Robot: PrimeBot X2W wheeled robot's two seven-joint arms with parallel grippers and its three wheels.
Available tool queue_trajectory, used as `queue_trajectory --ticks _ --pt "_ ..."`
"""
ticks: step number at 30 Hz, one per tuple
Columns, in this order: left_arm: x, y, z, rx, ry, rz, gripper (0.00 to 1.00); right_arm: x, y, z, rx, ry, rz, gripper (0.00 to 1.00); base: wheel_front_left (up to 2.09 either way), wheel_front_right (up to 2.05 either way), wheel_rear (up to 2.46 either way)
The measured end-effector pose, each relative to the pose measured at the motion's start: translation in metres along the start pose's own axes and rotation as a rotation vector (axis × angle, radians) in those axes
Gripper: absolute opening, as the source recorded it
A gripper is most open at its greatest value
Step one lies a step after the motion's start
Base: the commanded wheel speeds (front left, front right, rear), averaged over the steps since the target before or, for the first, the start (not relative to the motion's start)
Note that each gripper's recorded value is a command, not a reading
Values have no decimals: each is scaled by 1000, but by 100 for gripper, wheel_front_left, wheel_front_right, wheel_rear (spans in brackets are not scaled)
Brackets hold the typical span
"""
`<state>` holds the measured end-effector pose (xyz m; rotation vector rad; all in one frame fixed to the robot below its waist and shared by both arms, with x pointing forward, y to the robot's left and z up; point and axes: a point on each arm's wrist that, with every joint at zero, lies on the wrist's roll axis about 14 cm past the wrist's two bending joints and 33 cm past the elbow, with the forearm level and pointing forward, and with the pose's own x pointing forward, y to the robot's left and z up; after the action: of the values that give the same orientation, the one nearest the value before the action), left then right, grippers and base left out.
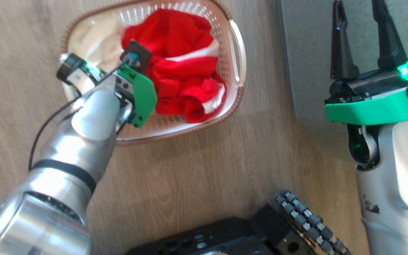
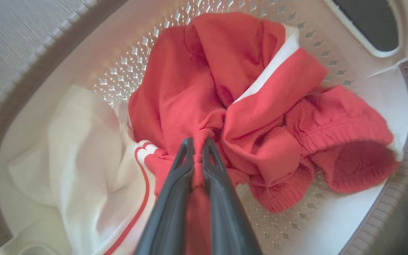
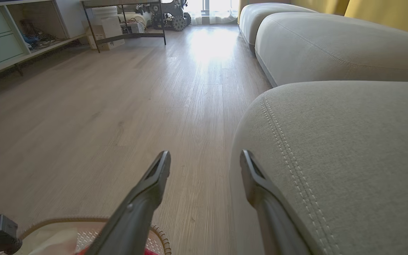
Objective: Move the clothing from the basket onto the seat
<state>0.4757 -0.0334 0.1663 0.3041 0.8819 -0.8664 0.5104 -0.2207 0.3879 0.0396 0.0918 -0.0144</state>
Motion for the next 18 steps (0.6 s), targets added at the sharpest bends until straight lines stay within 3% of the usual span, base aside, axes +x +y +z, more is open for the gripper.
queue_trajectory --ticks 18 --pt "-115 -35 89 -66 -350 38 0 -47 24 73 12 -109 45 100 0 0 0"
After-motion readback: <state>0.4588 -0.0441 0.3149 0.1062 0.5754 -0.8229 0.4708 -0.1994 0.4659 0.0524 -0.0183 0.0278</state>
